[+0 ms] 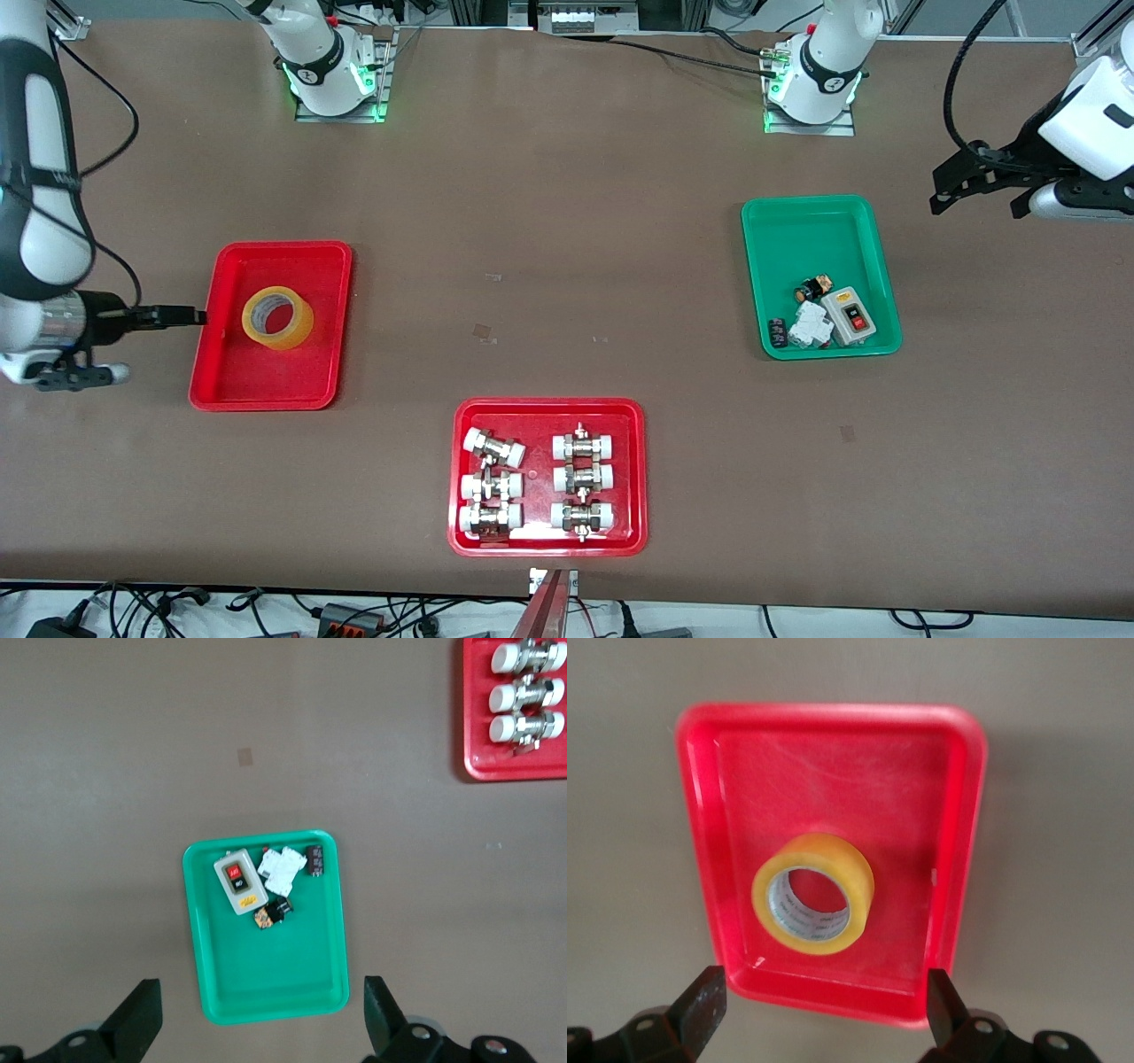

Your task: Left arm passes tape to right arm into tray

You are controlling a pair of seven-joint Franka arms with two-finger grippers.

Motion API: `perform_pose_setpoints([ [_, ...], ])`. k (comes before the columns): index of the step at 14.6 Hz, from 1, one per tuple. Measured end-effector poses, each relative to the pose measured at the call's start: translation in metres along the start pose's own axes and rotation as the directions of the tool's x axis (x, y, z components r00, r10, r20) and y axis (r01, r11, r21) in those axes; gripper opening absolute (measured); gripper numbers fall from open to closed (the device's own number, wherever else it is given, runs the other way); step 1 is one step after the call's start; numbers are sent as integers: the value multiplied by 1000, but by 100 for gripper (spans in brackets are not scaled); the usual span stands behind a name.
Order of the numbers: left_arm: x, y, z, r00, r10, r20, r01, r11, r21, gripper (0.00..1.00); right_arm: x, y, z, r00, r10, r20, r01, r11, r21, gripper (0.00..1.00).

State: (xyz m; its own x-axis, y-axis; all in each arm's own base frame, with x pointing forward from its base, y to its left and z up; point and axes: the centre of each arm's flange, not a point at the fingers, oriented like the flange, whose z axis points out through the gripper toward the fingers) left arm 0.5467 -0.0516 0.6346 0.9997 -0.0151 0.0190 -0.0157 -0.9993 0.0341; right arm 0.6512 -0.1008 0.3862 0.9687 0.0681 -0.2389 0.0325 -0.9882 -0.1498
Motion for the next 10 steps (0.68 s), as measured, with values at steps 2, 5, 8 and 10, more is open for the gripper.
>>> perform_pose_setpoints([
  [2,3,-3,3,1000,-12,-1,12,1000,-1,100,-11,-31,-51,999,22,-34,-24,998,-62,100],
  [5,2,-3,4,999,-44,11,44,999,0,100,-34,-68,-105,997,48,-56,-53,993,-101,100],
  [8,2,-1,5,999,-46,14,46,999,0,100,-47,-82,-147,994,38,-106,-50,993,-111,100],
  [10,2,-4,5,999,-51,14,51,999,0,100,-52,-85,-165,989,45,-139,-61,992,-113,100],
])
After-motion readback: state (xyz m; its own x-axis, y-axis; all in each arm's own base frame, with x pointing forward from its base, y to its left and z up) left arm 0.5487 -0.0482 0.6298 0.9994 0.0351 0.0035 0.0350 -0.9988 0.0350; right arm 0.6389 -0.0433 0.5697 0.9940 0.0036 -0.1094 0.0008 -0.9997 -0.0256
